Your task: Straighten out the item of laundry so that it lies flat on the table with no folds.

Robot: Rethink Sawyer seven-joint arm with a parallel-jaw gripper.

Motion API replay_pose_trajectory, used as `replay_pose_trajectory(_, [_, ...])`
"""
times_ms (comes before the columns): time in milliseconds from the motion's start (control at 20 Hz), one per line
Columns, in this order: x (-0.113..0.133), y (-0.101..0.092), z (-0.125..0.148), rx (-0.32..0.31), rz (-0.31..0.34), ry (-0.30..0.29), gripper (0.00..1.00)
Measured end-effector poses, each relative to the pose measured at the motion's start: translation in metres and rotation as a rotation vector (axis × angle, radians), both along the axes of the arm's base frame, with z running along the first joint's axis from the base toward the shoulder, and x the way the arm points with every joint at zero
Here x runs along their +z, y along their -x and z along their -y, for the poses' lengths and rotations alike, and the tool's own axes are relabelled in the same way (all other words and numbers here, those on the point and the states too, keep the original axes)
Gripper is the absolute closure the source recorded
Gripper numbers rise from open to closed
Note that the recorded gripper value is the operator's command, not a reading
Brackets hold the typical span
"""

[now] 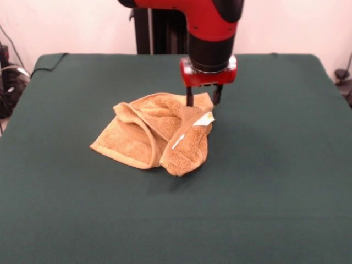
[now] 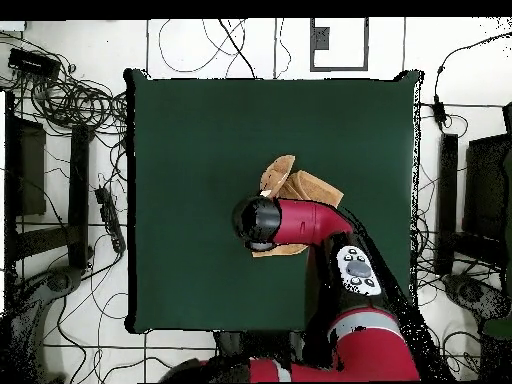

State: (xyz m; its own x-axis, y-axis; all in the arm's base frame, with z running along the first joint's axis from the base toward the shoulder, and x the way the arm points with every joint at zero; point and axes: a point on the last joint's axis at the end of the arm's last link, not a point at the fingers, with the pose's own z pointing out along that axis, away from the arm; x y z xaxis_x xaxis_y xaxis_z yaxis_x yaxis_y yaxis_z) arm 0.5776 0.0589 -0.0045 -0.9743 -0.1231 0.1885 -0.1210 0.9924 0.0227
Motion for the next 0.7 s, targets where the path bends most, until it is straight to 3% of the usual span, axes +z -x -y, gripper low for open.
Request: replay_pose_trajectory(700, [0.004, -0.005, -0.019, -0.015, 0.004, -0.019, 0.00])
